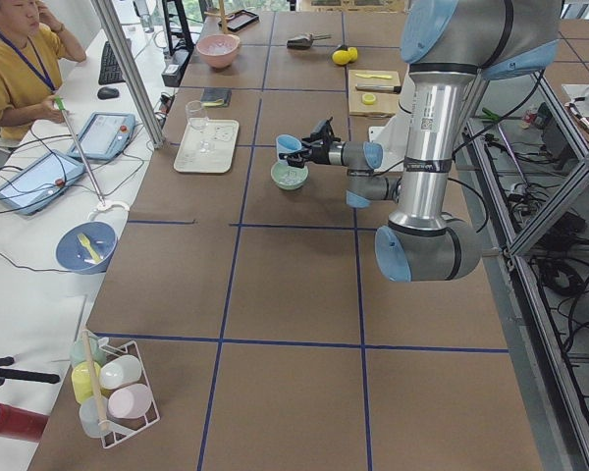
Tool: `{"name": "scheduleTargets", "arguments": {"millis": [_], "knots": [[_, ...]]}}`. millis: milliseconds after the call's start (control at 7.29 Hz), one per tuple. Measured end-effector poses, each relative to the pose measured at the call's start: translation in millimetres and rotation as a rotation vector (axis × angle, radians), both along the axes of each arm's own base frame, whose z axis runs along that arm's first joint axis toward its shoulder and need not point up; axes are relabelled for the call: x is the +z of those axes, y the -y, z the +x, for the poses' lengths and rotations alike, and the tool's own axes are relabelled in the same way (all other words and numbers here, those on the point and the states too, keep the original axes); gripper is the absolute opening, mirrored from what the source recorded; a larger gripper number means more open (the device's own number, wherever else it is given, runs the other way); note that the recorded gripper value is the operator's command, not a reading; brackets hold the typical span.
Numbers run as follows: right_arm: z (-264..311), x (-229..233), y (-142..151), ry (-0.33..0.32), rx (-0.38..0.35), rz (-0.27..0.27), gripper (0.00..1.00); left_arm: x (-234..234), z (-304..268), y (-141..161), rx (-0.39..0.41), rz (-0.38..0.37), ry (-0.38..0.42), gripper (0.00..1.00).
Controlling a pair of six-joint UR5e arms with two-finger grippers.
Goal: Pour ice into bowl
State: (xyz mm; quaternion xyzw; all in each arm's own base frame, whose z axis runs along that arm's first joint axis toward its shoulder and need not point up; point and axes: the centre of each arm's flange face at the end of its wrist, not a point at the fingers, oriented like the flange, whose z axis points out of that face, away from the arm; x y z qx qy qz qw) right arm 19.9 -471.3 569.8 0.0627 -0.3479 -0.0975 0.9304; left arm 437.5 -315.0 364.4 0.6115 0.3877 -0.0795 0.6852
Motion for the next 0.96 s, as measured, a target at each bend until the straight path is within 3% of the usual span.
{"name": "scheduleTargets", "arguments": {"millis": [274, 548, 686, 960], "knots": [[0.4, 0.9, -1.7, 0.001, 0.0, -0.001, 1.0, 60.2, -43.2, 16.0, -0.012, -0.041, 0.098, 0.0], [1.1, 1.6, -2.6, 0.001, 0.001, -0.002, 1.0, 121.6, -97.5, 31.3, 0.024, -0.133, 0.144, 0.0], [1.2, 2.4, -3.3, 0.001, 0.001, 0.001, 1.0, 149.9, -125.6, 37.4, 0.048, -0.198, 0.143, 0.0], [1.4, 5.3, -6.0, 0.002, 0.005, 0.012, 1.0, 195.6, -158.1, 40.4, 0.053, -0.361, 0.021, 0.0]]}}
